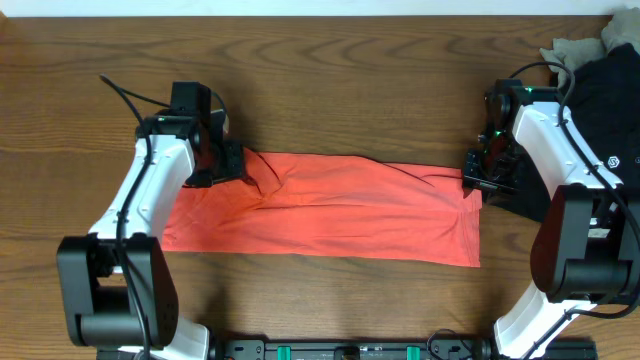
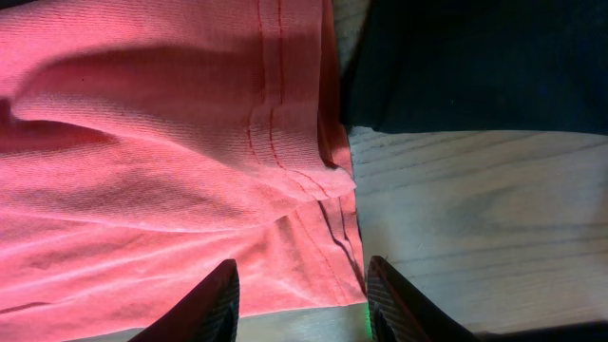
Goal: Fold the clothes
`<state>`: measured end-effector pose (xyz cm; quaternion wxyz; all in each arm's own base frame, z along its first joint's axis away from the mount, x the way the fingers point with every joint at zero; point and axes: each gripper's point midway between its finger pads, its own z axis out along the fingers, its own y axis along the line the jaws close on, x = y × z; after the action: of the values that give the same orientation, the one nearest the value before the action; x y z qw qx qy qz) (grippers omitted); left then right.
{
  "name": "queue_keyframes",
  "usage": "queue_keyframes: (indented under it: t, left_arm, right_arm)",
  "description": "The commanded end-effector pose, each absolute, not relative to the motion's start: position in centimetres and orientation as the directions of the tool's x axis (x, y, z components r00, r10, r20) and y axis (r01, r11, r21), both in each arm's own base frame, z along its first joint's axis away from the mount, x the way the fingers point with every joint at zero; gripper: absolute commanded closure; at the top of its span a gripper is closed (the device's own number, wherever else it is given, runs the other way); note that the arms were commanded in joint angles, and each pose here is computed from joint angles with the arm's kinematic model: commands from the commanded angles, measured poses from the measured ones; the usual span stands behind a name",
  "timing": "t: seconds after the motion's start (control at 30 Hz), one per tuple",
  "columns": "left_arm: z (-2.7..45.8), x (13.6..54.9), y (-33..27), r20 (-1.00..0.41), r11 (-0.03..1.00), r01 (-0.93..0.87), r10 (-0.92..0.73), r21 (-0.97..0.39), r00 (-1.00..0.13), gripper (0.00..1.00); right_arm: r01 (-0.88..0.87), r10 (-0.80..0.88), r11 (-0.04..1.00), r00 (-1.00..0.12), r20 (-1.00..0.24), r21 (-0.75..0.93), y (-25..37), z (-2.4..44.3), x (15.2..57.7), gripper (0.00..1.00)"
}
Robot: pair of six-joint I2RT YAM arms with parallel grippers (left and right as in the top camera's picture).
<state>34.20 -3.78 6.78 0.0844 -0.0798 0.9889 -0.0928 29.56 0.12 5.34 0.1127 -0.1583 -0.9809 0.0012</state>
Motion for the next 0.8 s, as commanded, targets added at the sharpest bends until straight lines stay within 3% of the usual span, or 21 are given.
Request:
queue_keyframes:
  t: [0.0,0.07,0.1,0.23,0.37,0.77]
  left_arm:
    - [4.9,33.3,-3.3,-0.088,0.977,-0.147,-0.162,-0.154,-0.983,0.73]
    - [4.3,32.0,-3.2,-0.024,0.975,-0.168,-0.173,-0.143,-0.985,0.92]
    - [4.2,31.3,-3.2,0.006,0.975,-0.172,-0.173,-0.137,-0.985,0.94]
    - [5.0,27.9,-2.9,0.133,0.971,-0.212,-0.197,-0.107,-0.971,0.94]
    - [6.8,26.1,-2.4,0.163,0.96,-0.263,-0.246,-0.096,-0.956,0.94]
    - [11.5,25.6,2.5,-0.019,0.892,-0.449,-0.451,-0.051,-0.892,0.94]
  right_arm:
    - [0.286,0.286,0.958,-0.933,0.219,-0.032,0.8,5.4,29.5,0.57]
    - [0.286,0.286,0.958,-0.933,0.219,-0.032,0.8,5.4,29.5,0.58]
    - [0.286,0.286,0.958,-0.933,0.219,-0.032,0.8,5.4,29.5,0.58]
    - [0.285,0.286,0.958,-0.933,0.218,-0.034,0.8,5.4,29.5,0.57]
    - [0.277,0.278,0.96,-0.935,0.218,-0.039,0.7,5.4,29.5,0.56]
    - [0.277,0.28,0.96,-0.927,0.25,-0.049,0.6,5.6,28.7,0.53]
